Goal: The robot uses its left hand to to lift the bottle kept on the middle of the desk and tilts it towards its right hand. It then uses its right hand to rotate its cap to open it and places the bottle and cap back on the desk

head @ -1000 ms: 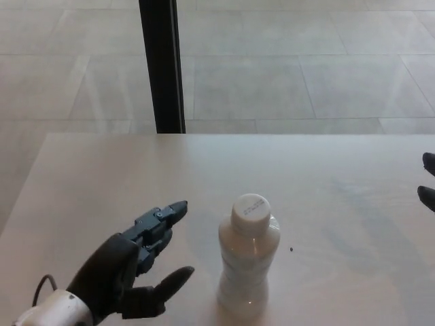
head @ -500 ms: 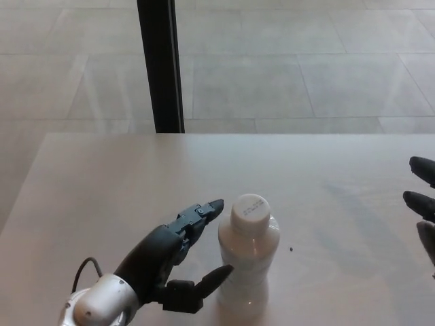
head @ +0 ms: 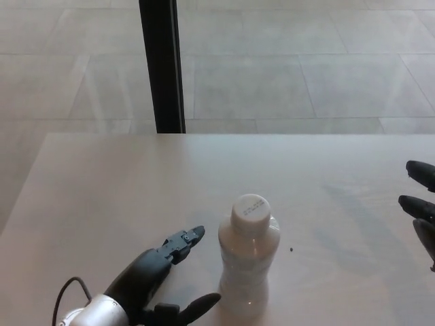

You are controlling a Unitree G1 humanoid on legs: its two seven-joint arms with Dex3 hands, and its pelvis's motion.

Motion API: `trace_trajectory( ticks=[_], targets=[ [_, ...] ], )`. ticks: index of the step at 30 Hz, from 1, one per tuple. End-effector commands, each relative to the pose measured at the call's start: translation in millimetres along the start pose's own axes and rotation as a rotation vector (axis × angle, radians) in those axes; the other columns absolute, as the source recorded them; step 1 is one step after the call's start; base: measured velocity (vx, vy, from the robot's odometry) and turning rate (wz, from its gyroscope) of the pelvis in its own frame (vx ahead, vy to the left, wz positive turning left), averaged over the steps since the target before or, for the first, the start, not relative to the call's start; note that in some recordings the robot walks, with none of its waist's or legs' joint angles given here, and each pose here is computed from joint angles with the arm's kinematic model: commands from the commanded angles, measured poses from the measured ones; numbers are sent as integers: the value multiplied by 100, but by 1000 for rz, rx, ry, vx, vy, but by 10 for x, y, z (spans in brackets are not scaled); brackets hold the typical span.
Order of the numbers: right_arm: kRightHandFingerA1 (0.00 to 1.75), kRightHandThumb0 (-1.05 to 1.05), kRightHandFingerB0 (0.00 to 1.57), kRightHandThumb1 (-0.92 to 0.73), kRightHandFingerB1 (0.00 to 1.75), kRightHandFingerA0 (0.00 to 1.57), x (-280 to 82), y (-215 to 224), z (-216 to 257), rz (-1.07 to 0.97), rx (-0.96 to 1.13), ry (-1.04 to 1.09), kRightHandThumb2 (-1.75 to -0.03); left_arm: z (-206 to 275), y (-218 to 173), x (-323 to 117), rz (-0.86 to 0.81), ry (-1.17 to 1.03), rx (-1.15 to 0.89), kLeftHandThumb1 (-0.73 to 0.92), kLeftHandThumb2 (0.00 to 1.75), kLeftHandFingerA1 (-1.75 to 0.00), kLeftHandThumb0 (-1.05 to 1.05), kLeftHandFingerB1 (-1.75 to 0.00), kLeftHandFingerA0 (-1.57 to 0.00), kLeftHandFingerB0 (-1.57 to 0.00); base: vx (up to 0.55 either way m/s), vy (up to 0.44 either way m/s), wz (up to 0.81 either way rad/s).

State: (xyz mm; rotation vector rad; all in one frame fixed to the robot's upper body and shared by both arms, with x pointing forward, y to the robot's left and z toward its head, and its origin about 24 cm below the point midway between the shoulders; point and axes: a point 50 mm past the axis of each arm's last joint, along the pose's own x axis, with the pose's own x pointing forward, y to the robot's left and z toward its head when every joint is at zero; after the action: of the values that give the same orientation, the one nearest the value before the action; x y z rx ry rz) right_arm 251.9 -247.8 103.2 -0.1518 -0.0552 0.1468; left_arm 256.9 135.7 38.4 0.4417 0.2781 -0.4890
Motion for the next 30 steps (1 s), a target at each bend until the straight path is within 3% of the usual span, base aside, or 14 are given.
trace_trajectory(
  ticks=[1,4,5,6,10,11,12,13,14,27,28,30],
  targets=[
    [46,-87,27,-67,35,21,-7,-34,14,-26,-34,3,-61,-216,-25,-37,2,72,5,66,60,0,-97,0,0,0,0,0,0],
    [46,-85,27,-67,34,20,-8,-41,16,-21,-30,-6,-61,-216,-34,-14,2,56,-27,65,60,0,-96,0,0,0,0,0,0],
    [47,-85,28,-67,34,22,7,-49,15,-33,-55,-16,-61,-184,-45,14,16,28,-54,56,77,0,-94,0,0,0,0,0,0],
    [47,-86,28,-67,34,22,10,-51,19,-36,-61,-16,-61,-172,-50,24,19,20,-63,64,60,0,-95,0,0,0,0,0,0],
    [50,-86,30,-67,36,22,37,-50,30,-42,-72,-24,-61,-109,-74,71,54,-5,-125,59,59,0,-99,0,0,0,0,0,0],
    [49,-85,30,-67,36,21,32,-46,32,-42,-70,-25,-61,-93,-84,79,61,-9,-131,47,81,0,-101,0,0,0,0,0,0],
    [49,-85,30,-67,36,21,29,-43,32,-41,-70,-25,-61,-89,-89,81,64,-11,-132,47,81,0,-101,0,0,0,0,0,0],
    [49,-85,29,-68,36,21,28,-37,29,-42,-84,-26,-61,-66,-106,89,77,-10,-131,59,58,0,-103,0,0,0,0,0,0],
    [49,-84,30,-68,37,21,27,-32,24,-43,-89,-26,-61,-44,-126,97,86,-16,-140,56,105,-24,-105,-5,0,0,0,0,0],
    [46,-84,27,-68,34,15,12,-23,15,-54,-88,-15,-61,-15,-312,153,61,-44,-100,56,106,-27,-105,0,0,0,0,0,0],
    [51,-82,19,-53,45,10,9,-24,13,-53,-87,-17,-91,-22,-324,155,56,-49,-82,55,106,-29,-105,0,0,0,0,0,0],
    [51,-82,18,-53,46,7,7,-31,10,-56,-89,-22,-91,-35,-349,166,47,-52,-74,54,104,-30,-104,0,0,0,0,0,0]
  ],
)
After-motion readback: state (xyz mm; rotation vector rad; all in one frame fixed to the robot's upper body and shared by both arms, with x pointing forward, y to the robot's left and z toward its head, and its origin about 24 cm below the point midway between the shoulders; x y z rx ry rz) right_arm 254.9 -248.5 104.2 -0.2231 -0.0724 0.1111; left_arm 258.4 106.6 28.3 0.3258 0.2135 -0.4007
